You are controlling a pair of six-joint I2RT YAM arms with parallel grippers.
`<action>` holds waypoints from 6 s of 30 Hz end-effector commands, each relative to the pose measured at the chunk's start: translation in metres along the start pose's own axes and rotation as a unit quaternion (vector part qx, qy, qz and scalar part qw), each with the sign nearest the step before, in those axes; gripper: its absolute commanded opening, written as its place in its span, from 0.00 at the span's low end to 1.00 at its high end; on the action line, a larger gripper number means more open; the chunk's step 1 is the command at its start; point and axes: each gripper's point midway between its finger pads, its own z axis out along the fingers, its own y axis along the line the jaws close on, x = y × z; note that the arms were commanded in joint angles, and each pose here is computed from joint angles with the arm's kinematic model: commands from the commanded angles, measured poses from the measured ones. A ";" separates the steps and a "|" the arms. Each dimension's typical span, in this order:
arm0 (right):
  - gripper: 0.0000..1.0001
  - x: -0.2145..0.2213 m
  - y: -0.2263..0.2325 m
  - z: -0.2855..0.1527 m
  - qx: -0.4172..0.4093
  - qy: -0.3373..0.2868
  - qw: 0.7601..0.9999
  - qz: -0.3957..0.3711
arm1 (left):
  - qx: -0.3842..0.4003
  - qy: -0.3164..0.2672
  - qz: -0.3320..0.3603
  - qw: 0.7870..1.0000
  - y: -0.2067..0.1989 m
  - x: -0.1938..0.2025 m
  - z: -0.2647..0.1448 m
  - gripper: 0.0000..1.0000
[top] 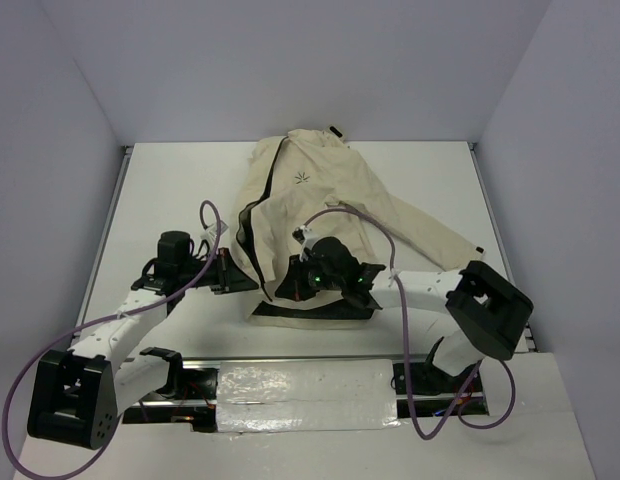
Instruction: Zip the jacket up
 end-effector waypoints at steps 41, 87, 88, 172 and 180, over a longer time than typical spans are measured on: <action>0.00 -0.015 0.065 0.024 -0.210 -0.004 0.977 0.039 | 0.043 -0.033 0.085 0.995 -0.030 -0.021 -0.007 0.00; 0.24 -0.134 0.083 -0.022 -0.090 -0.052 0.953 -0.285 | 0.063 -0.007 0.054 0.997 -0.036 -0.017 -0.010 0.00; 0.25 -0.130 0.081 -0.021 -0.096 -0.041 0.952 -0.288 | 0.063 -0.007 0.053 0.997 -0.036 -0.017 -0.010 0.00; 0.00 -0.144 0.074 0.019 -0.102 -0.150 0.965 -0.188 | 0.061 -0.064 0.026 0.996 -0.019 -0.040 -0.019 0.48; 0.00 -0.115 0.092 0.027 -0.152 -0.100 0.952 -0.248 | 0.054 -0.078 0.003 0.995 -0.014 -0.038 -0.016 0.52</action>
